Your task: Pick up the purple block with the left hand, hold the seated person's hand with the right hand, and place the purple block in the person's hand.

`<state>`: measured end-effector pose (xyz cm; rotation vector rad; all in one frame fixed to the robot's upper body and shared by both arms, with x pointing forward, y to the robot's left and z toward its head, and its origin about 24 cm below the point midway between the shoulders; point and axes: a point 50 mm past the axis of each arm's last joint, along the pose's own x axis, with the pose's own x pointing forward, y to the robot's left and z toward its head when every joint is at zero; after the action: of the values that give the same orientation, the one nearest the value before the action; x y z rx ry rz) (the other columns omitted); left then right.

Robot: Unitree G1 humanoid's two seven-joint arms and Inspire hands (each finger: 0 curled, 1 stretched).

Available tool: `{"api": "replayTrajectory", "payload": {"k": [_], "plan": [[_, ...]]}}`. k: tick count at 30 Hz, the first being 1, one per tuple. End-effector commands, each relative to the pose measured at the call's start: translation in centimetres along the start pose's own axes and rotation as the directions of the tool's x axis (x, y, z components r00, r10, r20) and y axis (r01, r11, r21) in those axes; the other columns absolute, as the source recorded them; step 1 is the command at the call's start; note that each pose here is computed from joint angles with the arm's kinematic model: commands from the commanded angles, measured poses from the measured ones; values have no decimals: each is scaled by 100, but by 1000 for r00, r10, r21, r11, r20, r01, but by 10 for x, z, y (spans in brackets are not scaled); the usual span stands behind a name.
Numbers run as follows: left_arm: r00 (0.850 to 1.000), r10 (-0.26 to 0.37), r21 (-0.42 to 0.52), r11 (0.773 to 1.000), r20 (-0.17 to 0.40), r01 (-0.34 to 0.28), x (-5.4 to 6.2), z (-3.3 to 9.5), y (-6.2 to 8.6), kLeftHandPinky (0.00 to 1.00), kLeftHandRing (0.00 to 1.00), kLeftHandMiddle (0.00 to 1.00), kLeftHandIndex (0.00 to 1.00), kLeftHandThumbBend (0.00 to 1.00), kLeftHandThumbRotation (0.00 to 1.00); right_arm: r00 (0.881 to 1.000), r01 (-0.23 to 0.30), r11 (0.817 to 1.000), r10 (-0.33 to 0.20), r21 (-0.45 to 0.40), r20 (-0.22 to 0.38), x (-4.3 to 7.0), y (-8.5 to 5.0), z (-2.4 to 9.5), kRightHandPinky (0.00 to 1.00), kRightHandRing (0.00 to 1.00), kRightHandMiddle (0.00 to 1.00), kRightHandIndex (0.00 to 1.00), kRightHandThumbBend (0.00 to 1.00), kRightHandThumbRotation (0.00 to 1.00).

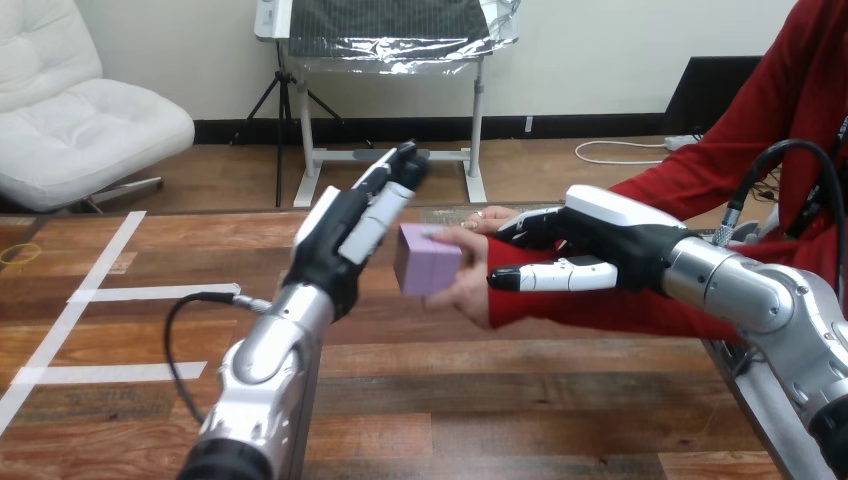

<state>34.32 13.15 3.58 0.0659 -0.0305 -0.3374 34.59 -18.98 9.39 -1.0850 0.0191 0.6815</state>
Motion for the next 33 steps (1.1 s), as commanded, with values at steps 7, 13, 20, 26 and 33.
{"api": "replayTrajectory", "payload": {"k": [7,13,20,26,33], "plan": [[994,14,59,998,107,-21,-9,15,11,100,100,96,93,78,100,1000,14,999,-14,49,-8,-12,-11,-3,76,87,87,87,100,94],[992,20,50,998,124,-26,-15,15,12,100,100,95,91,74,100,1000,9,998,-8,58,-20,-16,-9,-5,77,89,88,88,100,94],[991,30,38,999,133,-35,-22,14,13,100,99,94,89,70,100,999,20,998,-18,60,-27,-21,-8,-7,77,90,90,91,100,96],[990,45,31,998,136,-50,-29,12,13,100,98,93,88,70,99,997,69,996,-67,49,-30,-26,-6,-7,77,90,91,93,100,99],[988,55,10,998,146,-57,-38,11,13,100,98,92,88,70,98,981,192,980,-191,42,-34,-31,-3,-6,72,87,90,93,100,100]]}}
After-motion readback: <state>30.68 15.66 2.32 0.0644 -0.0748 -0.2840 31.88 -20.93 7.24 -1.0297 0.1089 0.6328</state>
